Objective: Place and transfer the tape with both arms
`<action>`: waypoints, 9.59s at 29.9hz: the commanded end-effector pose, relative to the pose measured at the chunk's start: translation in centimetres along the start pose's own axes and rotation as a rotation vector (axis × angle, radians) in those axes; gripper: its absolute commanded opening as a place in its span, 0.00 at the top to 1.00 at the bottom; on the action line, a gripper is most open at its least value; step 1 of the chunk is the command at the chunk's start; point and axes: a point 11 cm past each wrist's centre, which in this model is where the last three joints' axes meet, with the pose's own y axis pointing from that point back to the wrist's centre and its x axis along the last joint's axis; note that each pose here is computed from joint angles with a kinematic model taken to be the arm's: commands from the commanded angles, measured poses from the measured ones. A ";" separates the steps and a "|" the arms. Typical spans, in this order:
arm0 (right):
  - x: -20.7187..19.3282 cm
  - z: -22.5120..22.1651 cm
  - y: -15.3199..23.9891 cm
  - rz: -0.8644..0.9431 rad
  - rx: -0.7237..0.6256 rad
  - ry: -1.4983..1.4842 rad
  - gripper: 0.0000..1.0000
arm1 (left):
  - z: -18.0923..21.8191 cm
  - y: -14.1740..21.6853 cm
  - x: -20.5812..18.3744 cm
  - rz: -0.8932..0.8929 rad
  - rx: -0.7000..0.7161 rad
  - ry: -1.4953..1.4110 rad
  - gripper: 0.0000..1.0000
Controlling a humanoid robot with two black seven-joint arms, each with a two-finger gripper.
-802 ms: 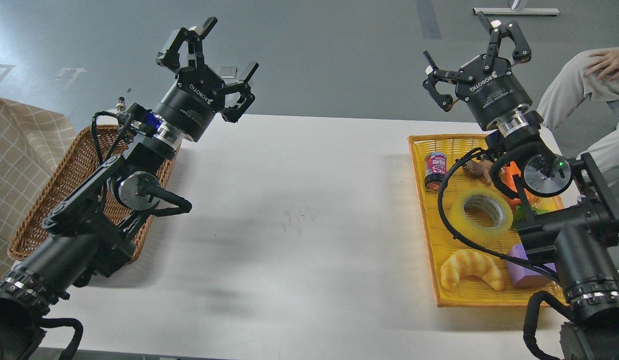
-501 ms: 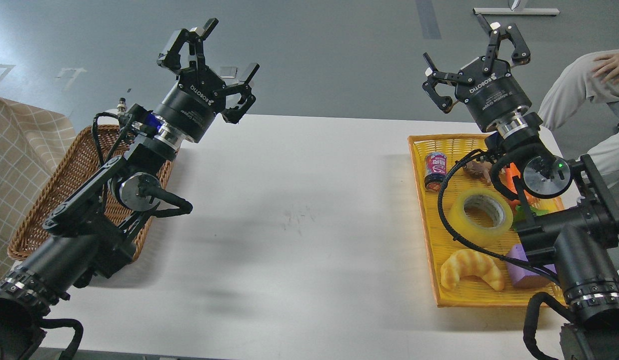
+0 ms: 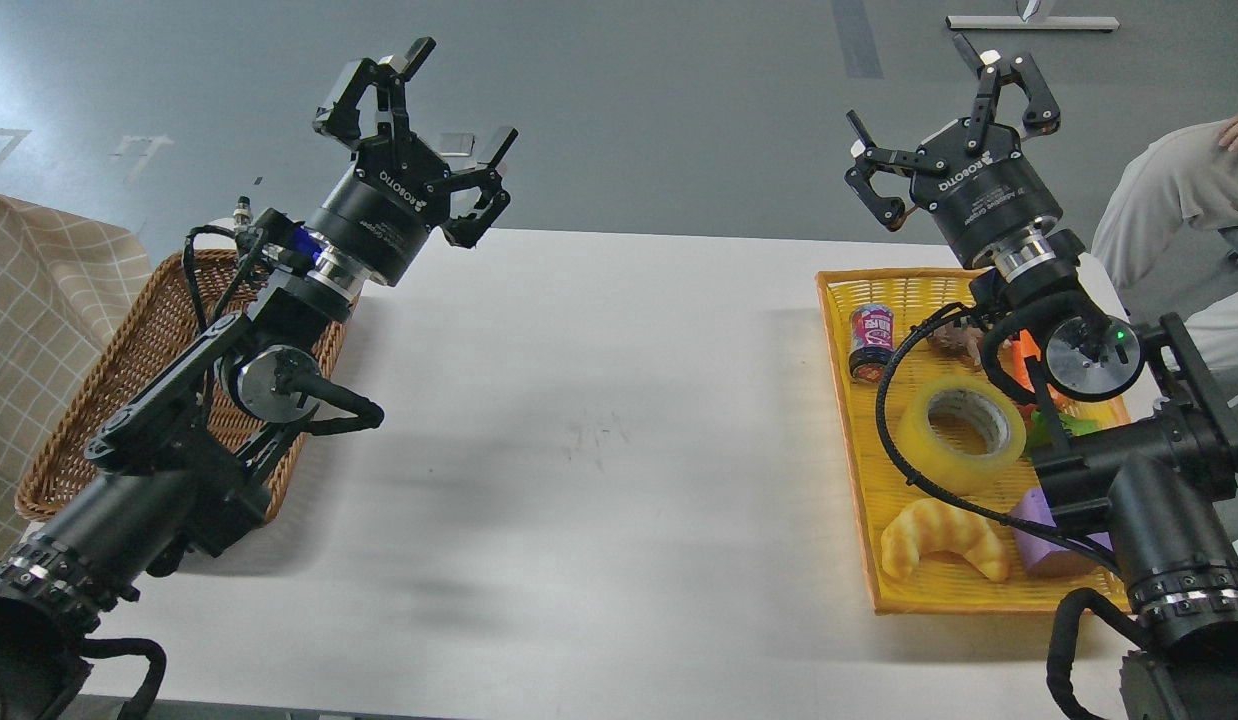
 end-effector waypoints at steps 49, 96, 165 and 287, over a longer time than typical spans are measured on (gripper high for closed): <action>-0.1 0.2 -0.1 -0.002 -0.009 0.004 0.00 | 0.1 0.0 -0.3 -0.026 -0.006 0.010 0.02; -0.1 3.3 2.3 -0.118 -0.750 1.163 0.00 | 0.6 -0.1 -0.2 -0.027 -0.017 0.005 0.02; 8.8 -1.2 16.1 -0.113 -1.378 2.018 0.10 | 0.8 -0.4 -0.5 -0.038 -0.022 0.001 0.02; -2.5 21.3 1.2 -0.632 -1.205 2.064 1.00 | 1.1 -0.8 -0.8 -0.045 -0.036 0.007 0.02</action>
